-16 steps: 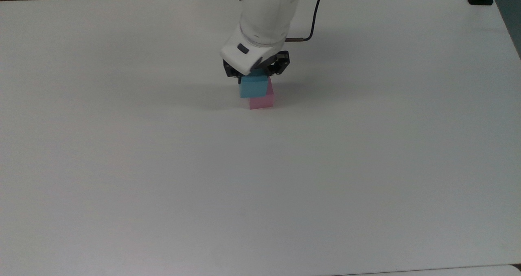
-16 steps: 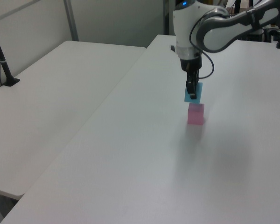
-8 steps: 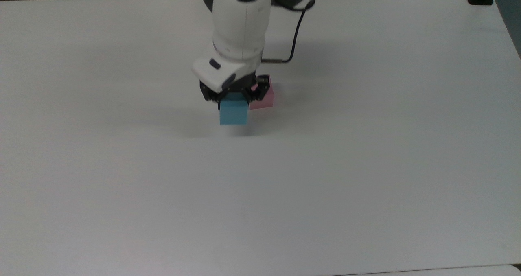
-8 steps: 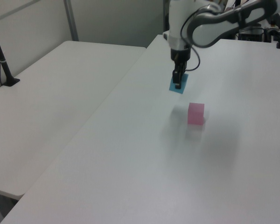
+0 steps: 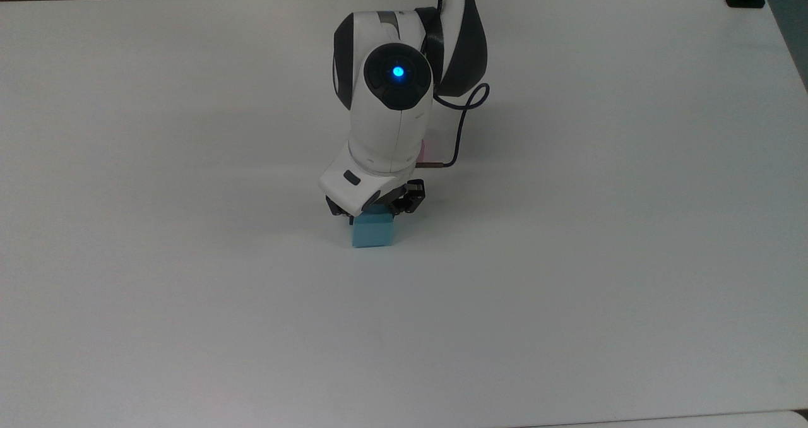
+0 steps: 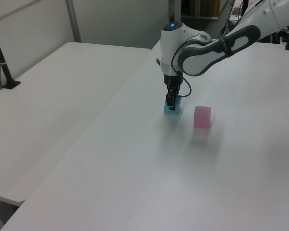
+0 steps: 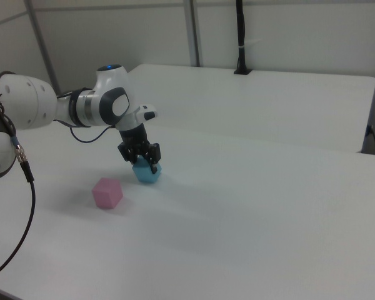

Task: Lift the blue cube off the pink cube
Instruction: 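Move the held blue cube off the pink cube and lower it onto the table, then open the gripper and raise it off the blue cube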

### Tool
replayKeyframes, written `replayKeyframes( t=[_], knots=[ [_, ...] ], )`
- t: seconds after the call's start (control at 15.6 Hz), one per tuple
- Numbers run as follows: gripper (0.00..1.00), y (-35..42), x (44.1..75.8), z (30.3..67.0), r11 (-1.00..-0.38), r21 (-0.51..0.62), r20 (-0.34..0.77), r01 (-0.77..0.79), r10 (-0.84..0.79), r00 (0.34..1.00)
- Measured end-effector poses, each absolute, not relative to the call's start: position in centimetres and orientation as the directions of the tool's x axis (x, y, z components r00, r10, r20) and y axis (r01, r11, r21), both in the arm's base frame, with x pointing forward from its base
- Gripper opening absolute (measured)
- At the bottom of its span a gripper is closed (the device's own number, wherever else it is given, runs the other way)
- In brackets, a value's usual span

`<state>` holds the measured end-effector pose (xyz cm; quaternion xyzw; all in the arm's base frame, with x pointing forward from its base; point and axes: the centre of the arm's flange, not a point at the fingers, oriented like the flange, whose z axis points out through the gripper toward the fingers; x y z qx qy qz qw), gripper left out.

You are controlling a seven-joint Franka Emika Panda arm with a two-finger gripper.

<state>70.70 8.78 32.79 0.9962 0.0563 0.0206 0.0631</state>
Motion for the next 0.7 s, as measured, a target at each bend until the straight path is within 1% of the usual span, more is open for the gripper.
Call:
replayKeyframes(
  t=[0.06,0.13,0.26,0.32,0.45,0.51,0.64,0.7],
  knots=[
    [0.65,8.8,70.7,32.8,-0.986,0.128,0.035,0.11,0.115,0.993],
    [0.74,8.9,70.7,32.8,-0.986,0.127,0.035,0.111,0.116,0.993],
    [0.94,9.1,70.7,32.7,-0.986,0.126,0.034,0.113,0.118,0.992],
    [0.99,9.2,70.7,32.8,-0.985,0.126,0.035,0.115,0.12,0.992],
    [1.0,9.4,70.9,33.7,-0.986,0.123,0.052,0.111,0.118,0.992],
    [1.0,9.3,71.0,34.9,-0.988,0.121,0.071,0.099,0.108,0.992],
    [1.0,8.9,70.9,38.3,-0.992,0.112,0.113,0.057,0.069,0.991],
    [1.0,8.5,70.4,40.3,-0.993,0.109,0.115,0.037,0.049,0.992]
  ],
)
